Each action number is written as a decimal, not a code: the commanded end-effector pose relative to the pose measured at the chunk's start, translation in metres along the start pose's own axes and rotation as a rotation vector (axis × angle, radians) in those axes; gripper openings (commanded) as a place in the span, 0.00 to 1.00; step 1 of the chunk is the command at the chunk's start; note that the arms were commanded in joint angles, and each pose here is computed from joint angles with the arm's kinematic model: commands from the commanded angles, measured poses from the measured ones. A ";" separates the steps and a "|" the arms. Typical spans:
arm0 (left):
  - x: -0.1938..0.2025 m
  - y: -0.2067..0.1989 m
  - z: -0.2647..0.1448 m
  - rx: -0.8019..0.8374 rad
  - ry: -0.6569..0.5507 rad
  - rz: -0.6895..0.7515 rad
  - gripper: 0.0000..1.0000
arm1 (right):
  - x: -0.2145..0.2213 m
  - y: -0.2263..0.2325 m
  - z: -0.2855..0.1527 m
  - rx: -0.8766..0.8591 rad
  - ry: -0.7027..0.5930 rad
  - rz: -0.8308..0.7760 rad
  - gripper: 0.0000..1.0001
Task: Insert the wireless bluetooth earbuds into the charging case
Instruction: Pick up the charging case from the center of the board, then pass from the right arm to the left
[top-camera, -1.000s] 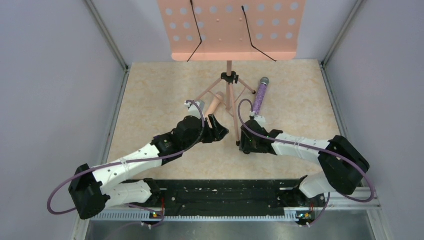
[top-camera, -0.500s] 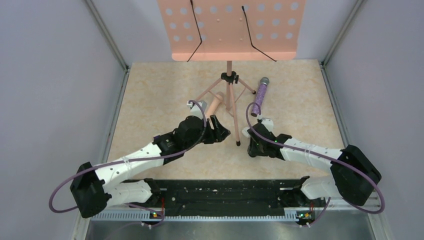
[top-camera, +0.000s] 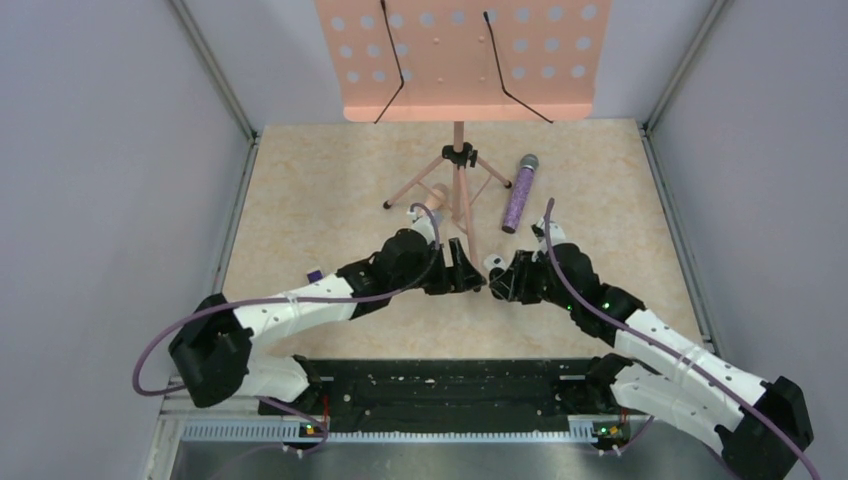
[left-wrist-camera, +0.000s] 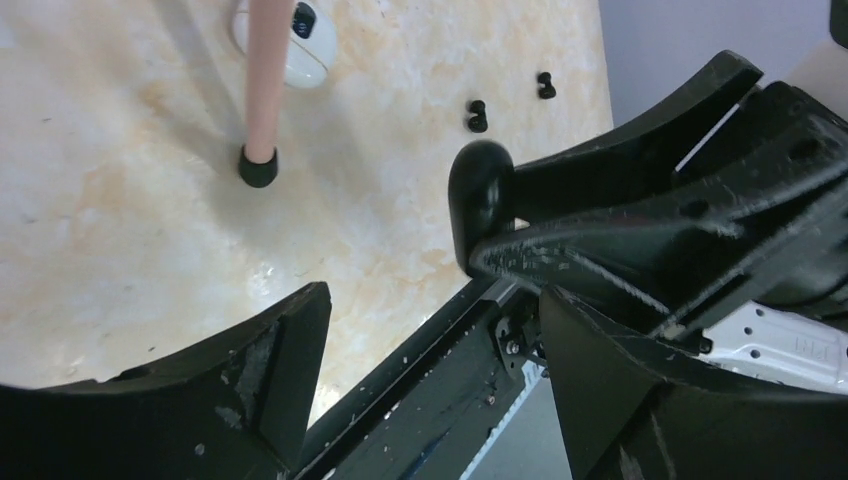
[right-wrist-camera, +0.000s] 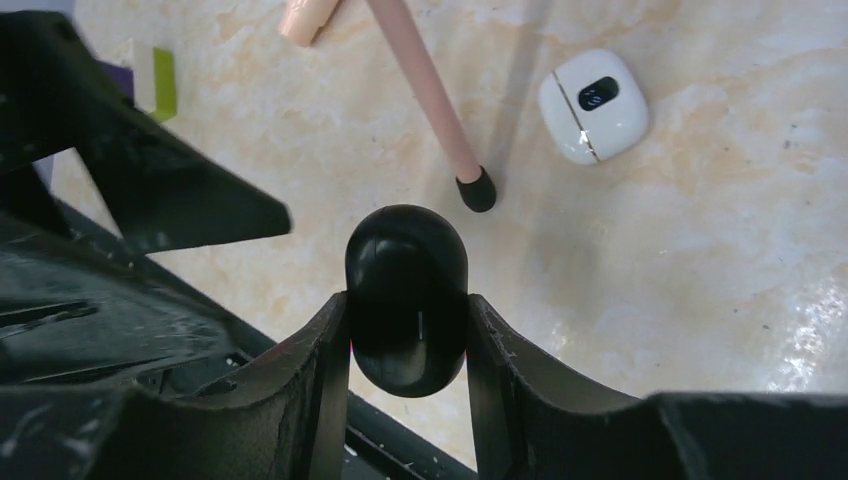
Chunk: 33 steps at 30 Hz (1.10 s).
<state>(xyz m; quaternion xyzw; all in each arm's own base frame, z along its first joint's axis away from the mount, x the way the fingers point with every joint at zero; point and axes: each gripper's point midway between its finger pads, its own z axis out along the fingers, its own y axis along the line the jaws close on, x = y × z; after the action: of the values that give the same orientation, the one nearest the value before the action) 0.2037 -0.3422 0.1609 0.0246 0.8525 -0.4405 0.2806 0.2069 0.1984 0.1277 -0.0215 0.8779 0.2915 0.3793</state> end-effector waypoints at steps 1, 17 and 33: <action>-0.011 -0.050 0.013 0.187 0.033 -0.012 0.81 | 0.002 0.023 -0.006 -0.147 0.012 -0.080 0.16; -0.006 -0.048 0.038 0.189 0.101 -0.098 0.66 | -0.011 0.039 -0.018 -0.221 -0.021 -0.121 0.14; -0.015 -0.038 0.036 0.212 0.085 -0.189 0.54 | -0.015 0.042 -0.021 -0.229 -0.037 -0.127 0.13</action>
<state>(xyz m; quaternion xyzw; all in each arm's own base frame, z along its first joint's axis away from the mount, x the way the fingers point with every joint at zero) 0.2225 -0.3825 0.1571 -0.0293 0.8330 -0.5189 0.1895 0.1860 0.2121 0.1439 -0.1082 0.8529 0.3459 0.3757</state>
